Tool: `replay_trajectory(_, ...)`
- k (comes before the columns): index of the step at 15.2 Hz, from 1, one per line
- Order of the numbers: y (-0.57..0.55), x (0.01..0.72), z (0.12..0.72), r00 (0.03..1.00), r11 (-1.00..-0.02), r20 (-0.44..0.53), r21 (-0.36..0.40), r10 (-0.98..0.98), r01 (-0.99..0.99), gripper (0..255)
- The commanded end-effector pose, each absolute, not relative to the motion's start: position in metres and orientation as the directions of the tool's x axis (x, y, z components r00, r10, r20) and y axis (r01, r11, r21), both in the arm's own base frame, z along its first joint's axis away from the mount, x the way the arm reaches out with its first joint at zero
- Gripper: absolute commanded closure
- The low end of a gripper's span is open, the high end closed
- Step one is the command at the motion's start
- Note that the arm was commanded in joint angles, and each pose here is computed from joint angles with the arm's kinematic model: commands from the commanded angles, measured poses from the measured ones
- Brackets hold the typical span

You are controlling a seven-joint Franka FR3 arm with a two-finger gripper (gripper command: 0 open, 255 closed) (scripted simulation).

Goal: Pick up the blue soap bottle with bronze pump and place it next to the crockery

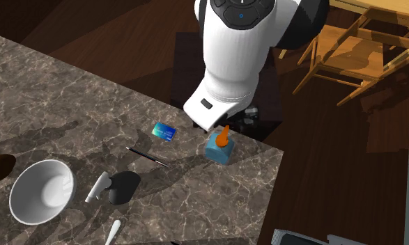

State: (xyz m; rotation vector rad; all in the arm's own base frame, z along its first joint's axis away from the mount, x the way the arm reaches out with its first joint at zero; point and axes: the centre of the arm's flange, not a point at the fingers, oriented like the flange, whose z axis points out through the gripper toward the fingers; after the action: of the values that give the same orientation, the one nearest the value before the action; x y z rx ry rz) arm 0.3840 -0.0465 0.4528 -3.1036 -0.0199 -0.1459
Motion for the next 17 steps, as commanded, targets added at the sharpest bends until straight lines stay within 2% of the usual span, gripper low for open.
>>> replay_trajectory(1,-0.048,0.389,0.441,0.994,-0.999,0.105,-0.033,0.006,0.01,0)
replay_trajectory(7,-0.047,0.392,0.411,0.994,-0.999,0.105,-0.033,0.006,0.01,0)
replay_trajectory(14,-0.047,0.392,0.411,0.994,-0.999,0.105,-0.033,0.006,0.01,0)
replay_trajectory(15,-0.047,0.392,0.411,0.994,-0.999,0.105,-0.033,0.006,0.01,255)
replay_trajectory(17,-0.047,0.392,0.411,0.994,-0.999,0.105,-0.033,0.006,0.01,255)
